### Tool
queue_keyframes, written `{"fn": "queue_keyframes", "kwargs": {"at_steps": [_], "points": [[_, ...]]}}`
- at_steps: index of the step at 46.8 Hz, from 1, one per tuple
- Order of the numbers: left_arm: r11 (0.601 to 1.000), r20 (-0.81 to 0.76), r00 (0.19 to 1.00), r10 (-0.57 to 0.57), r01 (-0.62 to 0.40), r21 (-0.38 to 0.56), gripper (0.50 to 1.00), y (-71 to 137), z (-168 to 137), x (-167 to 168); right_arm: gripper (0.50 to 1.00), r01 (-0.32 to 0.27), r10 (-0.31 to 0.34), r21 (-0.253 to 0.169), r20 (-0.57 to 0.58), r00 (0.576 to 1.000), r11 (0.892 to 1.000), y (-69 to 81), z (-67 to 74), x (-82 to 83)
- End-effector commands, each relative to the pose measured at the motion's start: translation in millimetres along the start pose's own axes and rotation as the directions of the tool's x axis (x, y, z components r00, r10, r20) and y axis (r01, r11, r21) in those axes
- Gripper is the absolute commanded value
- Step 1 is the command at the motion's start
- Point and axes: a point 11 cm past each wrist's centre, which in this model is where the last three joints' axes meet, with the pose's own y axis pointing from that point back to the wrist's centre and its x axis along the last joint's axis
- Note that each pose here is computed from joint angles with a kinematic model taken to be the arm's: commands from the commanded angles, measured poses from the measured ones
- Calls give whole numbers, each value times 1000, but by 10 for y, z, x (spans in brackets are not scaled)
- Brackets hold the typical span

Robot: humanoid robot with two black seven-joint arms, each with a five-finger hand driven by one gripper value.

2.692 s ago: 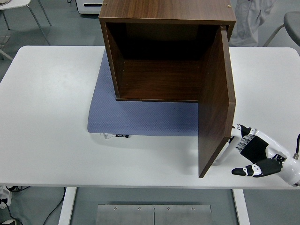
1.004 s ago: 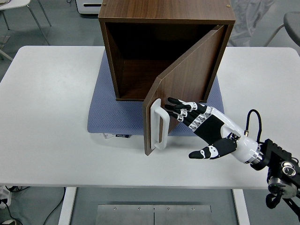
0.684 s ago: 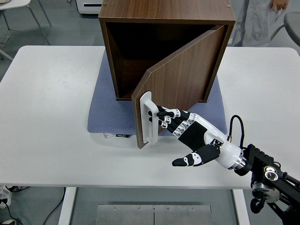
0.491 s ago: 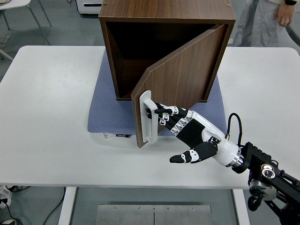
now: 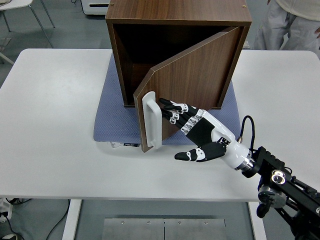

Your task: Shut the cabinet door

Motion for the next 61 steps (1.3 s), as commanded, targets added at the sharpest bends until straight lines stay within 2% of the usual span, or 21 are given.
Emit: {"fn": "queue_keyframes", "kwargs": {"at_steps": [1, 7, 12, 18, 25, 29, 39, 43, 49, 53, 61], "points": [[1000, -1, 1000, 0, 0, 0, 1000, 0, 0, -1, 1000, -11, 11, 6, -2, 1000, 1000, -42, 13, 15], [1000, -1, 1000, 0, 0, 0, 1000, 0, 0, -1, 1000, -41, 41, 13, -18, 999, 999, -88, 15, 66], [1000, 1, 1000, 0, 0, 0, 1000, 0, 0, -1, 1000, -74, 74, 14, -15, 997, 997, -128, 80, 100], [1000, 1, 1000, 0, 0, 0, 1000, 0, 0, -1, 1000, -87, 87, 11, -18, 996, 996, -139, 108, 120], [1000, -1, 1000, 0, 0, 0, 1000, 0, 0, -1, 1000, -91, 91, 20, -18, 996, 996, -180, 102, 118], [1000, -1, 1000, 1, -1, 0, 1000, 0, -1, 4, 1000, -112, 113, 28, -30, 993, 993, -210, 100, 127], [1000, 1, 1000, 0, 0, 0, 1000, 0, 0, -1, 1000, -130, 132, 45, -55, 990, 991, -287, 35, 177], [1000, 1, 1000, 1, -1, 0, 1000, 0, -1, 4, 1000, -159, 163, 53, -68, 984, 986, -297, 15, 220], [1000, -1, 1000, 0, 0, 0, 1000, 0, 0, -1, 1000, -196, 200, 48, -71, 977, 979, -304, 74, 253], [1000, -1, 1000, 1, -1, 0, 1000, 0, -1, 4, 1000, -194, 198, 52, -63, 978, 980, -362, 99, 234], [1000, -1, 1000, 0, 0, 0, 1000, 0, 0, -1, 1000, -125, 127, 40, -54, 990, 991, -536, 155, 59]]}}
